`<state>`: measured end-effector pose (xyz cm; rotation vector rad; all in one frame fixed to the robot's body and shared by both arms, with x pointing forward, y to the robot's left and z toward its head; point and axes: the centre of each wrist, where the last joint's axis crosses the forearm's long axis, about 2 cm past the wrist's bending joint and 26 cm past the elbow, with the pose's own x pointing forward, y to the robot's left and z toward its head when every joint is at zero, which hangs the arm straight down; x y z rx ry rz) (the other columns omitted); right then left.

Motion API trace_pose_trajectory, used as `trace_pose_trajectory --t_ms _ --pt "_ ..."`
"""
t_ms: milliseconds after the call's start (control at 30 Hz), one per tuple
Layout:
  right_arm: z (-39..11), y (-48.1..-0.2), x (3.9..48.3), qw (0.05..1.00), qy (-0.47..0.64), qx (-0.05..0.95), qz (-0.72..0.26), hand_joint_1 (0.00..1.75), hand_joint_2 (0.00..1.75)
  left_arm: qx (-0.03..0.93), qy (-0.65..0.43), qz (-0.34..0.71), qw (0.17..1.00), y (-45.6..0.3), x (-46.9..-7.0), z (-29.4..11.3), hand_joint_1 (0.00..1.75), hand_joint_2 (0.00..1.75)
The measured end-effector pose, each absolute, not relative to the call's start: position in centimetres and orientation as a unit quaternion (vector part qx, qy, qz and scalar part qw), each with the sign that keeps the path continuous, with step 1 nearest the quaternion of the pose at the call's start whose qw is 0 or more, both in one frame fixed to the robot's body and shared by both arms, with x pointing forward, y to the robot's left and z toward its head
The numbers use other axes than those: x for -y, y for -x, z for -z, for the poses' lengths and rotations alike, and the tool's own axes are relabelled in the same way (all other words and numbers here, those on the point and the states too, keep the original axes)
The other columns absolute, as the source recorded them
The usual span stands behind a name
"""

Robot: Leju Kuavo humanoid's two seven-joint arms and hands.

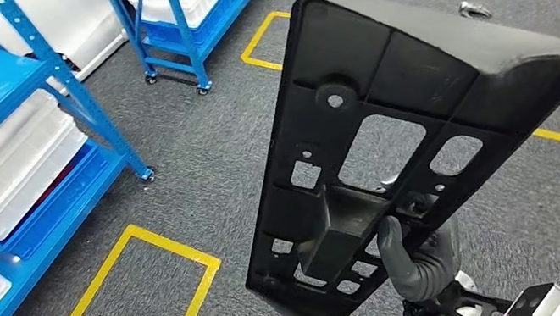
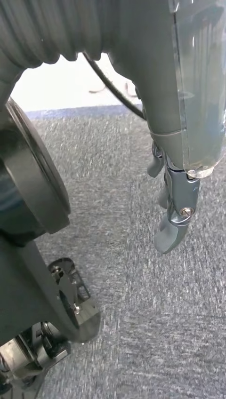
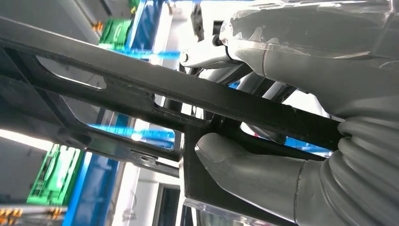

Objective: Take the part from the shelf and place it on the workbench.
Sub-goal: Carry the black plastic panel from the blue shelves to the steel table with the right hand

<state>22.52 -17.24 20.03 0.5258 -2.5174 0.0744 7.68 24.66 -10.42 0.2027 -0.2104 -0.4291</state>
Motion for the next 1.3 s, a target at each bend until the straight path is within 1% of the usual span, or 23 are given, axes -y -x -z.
trace_pose_trajectory --t_ms 267,967,1300 --pt "-19.9 -22.7 17.6 0.281 -0.197 0.939 -0.027 1.75 1.75 0.112 -0.101 0.212 0.966 -8.5 -24.7 10.3 0.0 1.75" --pt "-19.8 -22.8 18.0 0.282 -0.203 0.937 -0.029 1.75 1.75 0.101 -0.103 0.213 0.966 -7.5 -24.6 10.4 0.0 1.75" --pt "-19.8 -22.4 17.9 0.283 -0.199 0.938 -0.025 1.75 1.75 0.11 -0.104 0.213 0.965 -8.4 -24.6 10.3 0.0 1.75"
